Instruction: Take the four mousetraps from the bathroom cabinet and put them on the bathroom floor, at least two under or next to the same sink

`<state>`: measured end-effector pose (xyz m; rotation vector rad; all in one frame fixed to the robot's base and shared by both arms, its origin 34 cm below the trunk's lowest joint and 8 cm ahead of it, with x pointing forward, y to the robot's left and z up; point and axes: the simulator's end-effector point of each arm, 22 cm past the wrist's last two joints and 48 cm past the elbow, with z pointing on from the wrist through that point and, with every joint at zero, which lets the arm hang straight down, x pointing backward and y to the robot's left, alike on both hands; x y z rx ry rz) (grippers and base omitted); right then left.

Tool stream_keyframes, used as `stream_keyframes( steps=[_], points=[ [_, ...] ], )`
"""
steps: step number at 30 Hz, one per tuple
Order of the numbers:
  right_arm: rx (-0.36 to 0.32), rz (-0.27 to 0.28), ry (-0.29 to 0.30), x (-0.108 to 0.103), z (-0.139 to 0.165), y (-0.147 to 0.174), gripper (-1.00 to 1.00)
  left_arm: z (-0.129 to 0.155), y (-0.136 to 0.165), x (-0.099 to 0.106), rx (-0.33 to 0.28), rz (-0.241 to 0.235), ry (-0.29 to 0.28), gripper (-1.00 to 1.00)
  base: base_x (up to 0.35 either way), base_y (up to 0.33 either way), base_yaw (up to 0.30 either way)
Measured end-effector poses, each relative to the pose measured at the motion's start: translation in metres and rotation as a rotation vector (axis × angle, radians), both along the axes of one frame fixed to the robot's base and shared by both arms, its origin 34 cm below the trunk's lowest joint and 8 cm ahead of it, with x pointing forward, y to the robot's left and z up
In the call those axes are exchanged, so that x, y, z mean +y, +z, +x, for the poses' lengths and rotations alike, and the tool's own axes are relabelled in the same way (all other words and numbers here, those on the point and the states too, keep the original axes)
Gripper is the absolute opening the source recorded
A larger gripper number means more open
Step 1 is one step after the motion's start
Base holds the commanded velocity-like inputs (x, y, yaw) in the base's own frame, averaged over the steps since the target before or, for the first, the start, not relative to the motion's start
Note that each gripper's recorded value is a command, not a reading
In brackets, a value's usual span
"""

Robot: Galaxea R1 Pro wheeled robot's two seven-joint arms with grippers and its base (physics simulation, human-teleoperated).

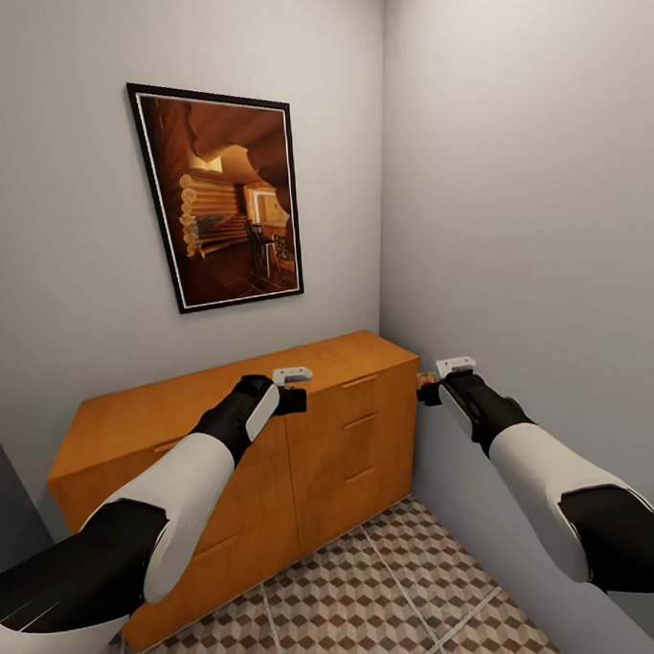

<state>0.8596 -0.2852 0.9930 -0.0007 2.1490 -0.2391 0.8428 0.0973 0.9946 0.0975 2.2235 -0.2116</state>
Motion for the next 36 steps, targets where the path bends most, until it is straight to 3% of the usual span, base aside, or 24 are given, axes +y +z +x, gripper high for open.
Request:
stream_keyframes(
  steps=[12, 25, 33, 36],
  points=[
    [0.004, 0.007, 0.008, 0.002, 0.0, -0.002, -1.0, 0.0, -0.001, 0.0, 0.001, 0.003, 0.0, -1.0, -0.219, 0.0, 0.0],
    [0.003, 0.008, 0.009, 0.002, 0.0, -0.002, -1.0, 0.0, 0.0, 0.0, 0.0, 0.0, 0.001, -1.0, -0.024, 0.0, 0.0],
    [0.054, -0.013, 0.028, -0.004, -0.014, -0.046, -1.0, -0.008, -0.046, 0.031, 0.047, -0.008, 0.032, -1.0, 0.0, 0.0, 0.0],
    [0.073, -0.01, 0.017, -0.008, -0.02, -0.063, -1.0, -0.013, -0.065, 0.05, 0.072, 0.017, 0.065, -1.0, 0.0, 0.0, 0.0]
  ],
)
